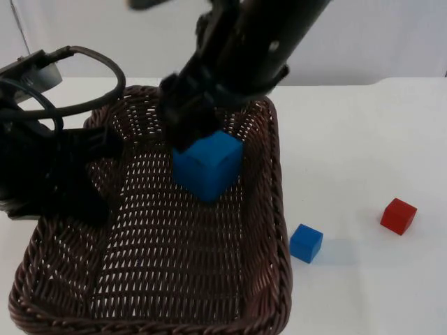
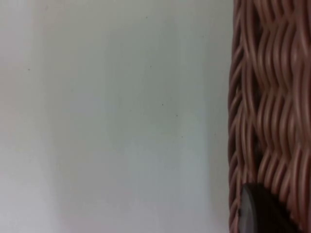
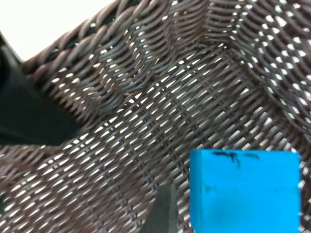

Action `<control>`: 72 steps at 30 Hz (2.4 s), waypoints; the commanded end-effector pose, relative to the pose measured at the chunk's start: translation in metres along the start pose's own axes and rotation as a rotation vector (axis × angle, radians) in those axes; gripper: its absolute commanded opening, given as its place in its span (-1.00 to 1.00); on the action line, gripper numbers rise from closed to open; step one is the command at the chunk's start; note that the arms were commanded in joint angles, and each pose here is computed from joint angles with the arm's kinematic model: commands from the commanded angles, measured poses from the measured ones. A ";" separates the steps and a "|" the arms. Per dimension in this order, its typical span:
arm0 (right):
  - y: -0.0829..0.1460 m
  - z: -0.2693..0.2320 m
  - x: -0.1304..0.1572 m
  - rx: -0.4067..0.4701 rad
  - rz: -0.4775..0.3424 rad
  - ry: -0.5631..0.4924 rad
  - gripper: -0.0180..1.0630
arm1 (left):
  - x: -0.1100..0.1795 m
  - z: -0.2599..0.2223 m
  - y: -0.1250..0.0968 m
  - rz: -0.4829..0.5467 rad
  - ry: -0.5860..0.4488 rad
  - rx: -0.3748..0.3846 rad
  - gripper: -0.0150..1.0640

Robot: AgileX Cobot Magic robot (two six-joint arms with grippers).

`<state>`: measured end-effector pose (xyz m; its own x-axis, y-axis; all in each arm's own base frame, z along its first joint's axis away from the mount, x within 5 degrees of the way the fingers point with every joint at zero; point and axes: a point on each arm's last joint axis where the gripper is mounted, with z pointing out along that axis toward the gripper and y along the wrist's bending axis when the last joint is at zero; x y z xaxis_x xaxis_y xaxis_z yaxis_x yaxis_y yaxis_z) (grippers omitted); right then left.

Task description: Pick up the basket with the left hand and place the largest block into the basket with the right hand.

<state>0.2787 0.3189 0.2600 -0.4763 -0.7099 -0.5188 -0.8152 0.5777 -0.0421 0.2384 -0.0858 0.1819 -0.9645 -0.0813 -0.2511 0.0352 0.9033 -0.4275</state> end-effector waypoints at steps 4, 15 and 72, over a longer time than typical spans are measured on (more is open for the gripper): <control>0.001 -0.032 0.000 0.001 0.004 -0.026 0.40 | -0.001 -0.003 -0.003 -0.023 -0.017 0.022 -0.97; 0.008 -0.082 0.051 0.007 0.016 -0.084 0.40 | 0.000 -0.003 -0.004 -0.023 -0.013 0.024 -0.97; 0.021 -0.154 0.165 0.020 0.094 -0.269 0.40 | -0.068 0.087 0.023 0.015 -0.068 -0.103 0.44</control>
<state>0.1320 0.1523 0.3027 -0.4577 -0.5399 -0.7065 -0.7650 0.6440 0.0034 0.3265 -0.0943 0.1114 -0.9465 -0.0824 -0.3121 0.0245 0.9458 -0.3239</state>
